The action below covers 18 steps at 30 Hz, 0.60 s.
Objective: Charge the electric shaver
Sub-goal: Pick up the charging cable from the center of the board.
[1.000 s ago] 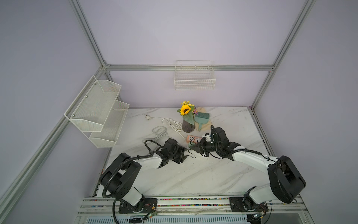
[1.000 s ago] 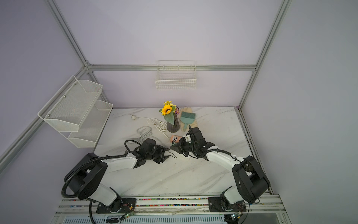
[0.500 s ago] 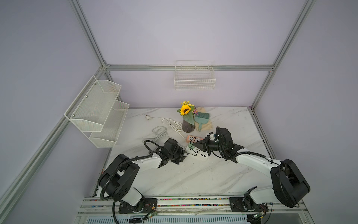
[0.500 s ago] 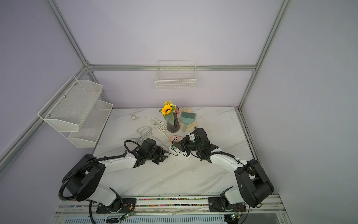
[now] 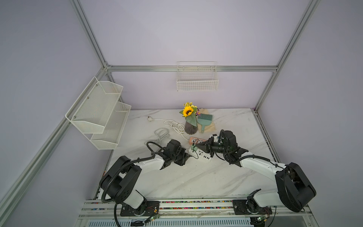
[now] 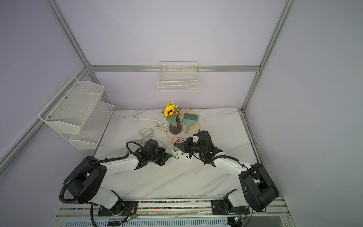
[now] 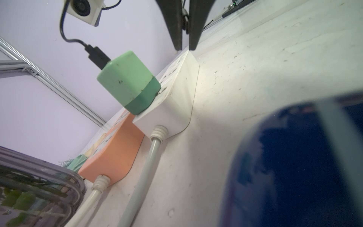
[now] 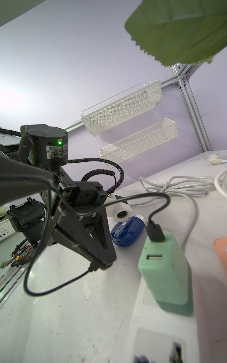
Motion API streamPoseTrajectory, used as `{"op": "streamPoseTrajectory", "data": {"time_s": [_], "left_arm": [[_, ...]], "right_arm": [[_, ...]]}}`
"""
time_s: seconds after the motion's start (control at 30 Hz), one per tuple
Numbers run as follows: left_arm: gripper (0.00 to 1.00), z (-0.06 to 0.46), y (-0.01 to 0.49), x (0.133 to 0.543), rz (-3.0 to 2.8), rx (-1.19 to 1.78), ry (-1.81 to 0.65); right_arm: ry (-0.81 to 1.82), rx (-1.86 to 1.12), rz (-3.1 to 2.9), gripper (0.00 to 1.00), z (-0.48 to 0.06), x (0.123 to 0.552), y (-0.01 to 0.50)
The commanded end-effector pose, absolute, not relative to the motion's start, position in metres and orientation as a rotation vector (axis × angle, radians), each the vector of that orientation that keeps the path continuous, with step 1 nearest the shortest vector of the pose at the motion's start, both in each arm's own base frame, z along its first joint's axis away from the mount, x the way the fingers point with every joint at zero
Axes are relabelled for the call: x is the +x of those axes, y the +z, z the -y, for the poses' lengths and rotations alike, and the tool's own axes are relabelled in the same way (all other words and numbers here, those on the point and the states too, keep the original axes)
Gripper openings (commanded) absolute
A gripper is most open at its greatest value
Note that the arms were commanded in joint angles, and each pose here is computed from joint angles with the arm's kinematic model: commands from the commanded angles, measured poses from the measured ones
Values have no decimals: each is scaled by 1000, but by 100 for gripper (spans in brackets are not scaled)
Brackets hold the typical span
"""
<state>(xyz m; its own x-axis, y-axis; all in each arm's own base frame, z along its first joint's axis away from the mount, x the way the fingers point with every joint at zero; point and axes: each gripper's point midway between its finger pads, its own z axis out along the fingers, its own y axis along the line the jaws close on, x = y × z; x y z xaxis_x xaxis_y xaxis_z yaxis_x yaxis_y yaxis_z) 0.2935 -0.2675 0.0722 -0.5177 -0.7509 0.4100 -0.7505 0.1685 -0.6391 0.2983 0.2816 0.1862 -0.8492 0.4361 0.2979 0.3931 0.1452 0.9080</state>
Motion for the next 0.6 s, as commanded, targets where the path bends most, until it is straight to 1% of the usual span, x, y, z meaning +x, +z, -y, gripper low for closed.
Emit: {"op": "streamPoseTrajectory", "data": {"time_s": [0.0, 0.03, 0.13, 0.23, 0.27, 0.37, 0.4, 0.5, 0.57], "left_arm": [[3, 272, 90, 304, -2353, -1501, -1366], [0, 271, 90, 303, -2353, -1501, -1359], [0, 268, 94, 303, -2347, -1498, -1337], [0, 263, 102, 303, -2337, -1486, -1315], [0, 262, 107, 304, -2335, -1477, -1307], [0, 253, 115, 305, -2324, -1470, -1252], [0, 247, 130, 305, -2293, -1448, -1257], [0, 236, 143, 306, -2256, -1431, -1234], [0, 233, 149, 308, -2232, -1423, -1254]], "right_arm": [[1875, 868, -2286, 0, -279, 302, 197], [1876, 864, -2287, 0, -278, 301, 197], [1863, 881, -2301, 0, -277, 300, 190], [1834, 863, -2303, 0, -272, 294, 196], [1806, 849, -2316, 2, -270, 293, 197], [1741, 858, -2304, 28, -260, 287, 203], [1709, 855, -2306, 35, -255, 284, 206], [1657, 839, -2326, 48, -247, 273, 216], [1652, 812, -2359, 51, -252, 260, 221]]}}
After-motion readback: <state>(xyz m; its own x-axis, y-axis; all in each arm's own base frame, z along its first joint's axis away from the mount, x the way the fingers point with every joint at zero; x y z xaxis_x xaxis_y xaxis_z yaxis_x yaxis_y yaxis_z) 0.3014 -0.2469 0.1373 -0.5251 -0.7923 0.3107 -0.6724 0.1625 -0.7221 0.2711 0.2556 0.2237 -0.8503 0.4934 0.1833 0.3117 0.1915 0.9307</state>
